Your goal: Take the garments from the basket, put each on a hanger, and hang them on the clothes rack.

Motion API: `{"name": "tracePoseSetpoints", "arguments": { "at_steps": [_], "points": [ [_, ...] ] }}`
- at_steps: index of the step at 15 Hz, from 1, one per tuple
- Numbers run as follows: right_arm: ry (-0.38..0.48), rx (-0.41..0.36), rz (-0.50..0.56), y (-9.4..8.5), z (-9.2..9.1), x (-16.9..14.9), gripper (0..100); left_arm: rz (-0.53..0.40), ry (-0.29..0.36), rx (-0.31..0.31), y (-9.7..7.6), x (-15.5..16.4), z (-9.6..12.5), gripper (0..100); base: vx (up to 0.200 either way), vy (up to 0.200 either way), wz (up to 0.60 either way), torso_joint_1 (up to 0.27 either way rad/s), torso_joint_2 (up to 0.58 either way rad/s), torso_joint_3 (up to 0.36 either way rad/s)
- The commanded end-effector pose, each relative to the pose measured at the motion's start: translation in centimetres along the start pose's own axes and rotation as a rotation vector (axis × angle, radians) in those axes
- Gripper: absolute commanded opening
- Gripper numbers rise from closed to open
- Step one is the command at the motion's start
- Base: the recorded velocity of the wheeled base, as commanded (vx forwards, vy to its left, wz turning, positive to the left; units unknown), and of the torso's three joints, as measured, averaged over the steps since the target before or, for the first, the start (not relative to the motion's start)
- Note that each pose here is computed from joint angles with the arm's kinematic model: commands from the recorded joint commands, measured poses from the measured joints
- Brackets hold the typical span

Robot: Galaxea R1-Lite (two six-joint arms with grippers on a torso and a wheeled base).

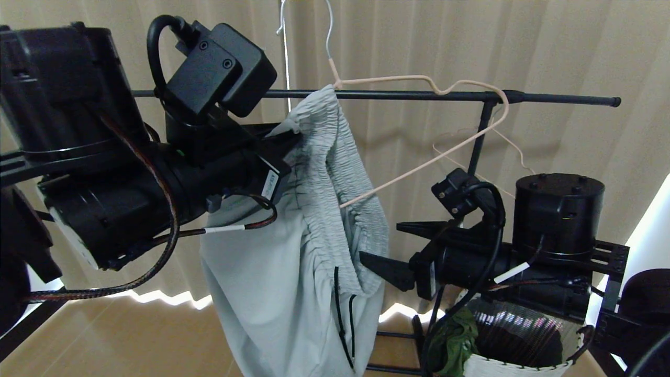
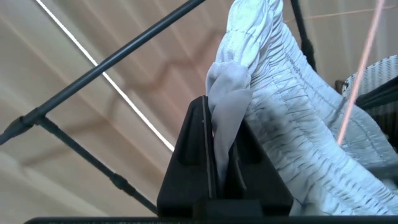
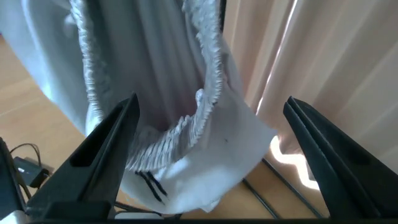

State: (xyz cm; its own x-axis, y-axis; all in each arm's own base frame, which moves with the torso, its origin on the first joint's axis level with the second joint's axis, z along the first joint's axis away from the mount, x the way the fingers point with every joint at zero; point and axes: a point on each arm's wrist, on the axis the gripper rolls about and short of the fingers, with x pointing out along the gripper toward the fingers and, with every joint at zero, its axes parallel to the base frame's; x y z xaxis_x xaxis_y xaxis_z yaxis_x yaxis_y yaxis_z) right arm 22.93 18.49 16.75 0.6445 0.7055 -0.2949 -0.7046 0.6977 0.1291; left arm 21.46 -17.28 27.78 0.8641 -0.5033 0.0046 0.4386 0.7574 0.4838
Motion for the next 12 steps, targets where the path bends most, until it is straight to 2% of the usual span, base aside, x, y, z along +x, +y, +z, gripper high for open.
{"name": "tracePoseSetpoints", "arguments": {
  "at_steps": [1, 4, 5, 9, 11, 12],
  "points": [
    [0.030, 0.006, -0.008, -0.3, -0.7, 0.8, 100, 0.002, -0.013, -0.002, 0.1, -0.4, 0.3, 0, 0.000, 0.000, 0.00, 0.000, 0.00, 0.000],
    [0.027, 0.009, -0.018, -0.5, -0.7, 0.6, 100, 0.004, -0.010, 0.000, 0.1, -0.5, 0.3, 0, 0.000, 0.000, 0.00, 0.000, 0.00, 0.000],
    [0.027, 0.010, -0.021, -0.6, -0.7, 0.6, 0, 0.004, -0.011, 0.000, 0.1, -0.5, 0.3, 0, 0.000, 0.000, 0.00, 0.000, 0.00, 0.000],
    [0.016, 0.016, -0.048, -1.3, -0.5, 0.3, 0, 0.005, 0.001, 0.003, 0.1, -0.6, -0.1, 0, 0.000, 0.000, 0.00, 0.000, 0.00, 0.000],
    [-0.002, 0.030, -0.100, -2.7, -0.1, -0.2, 0, -0.001, 0.029, 0.012, -0.1, -1.1, -0.9, 0, 0.000, 0.000, 0.00, 0.000, 0.00, 0.000],
    [-0.016, 0.041, -0.149, -4.2, 0.2, -0.6, 0, 0.012, 0.047, 0.027, 0.3, -1.7, -1.5, 0, 0.000, 0.000, 0.00, 0.000, 0.00, 0.000]
  ]
}}
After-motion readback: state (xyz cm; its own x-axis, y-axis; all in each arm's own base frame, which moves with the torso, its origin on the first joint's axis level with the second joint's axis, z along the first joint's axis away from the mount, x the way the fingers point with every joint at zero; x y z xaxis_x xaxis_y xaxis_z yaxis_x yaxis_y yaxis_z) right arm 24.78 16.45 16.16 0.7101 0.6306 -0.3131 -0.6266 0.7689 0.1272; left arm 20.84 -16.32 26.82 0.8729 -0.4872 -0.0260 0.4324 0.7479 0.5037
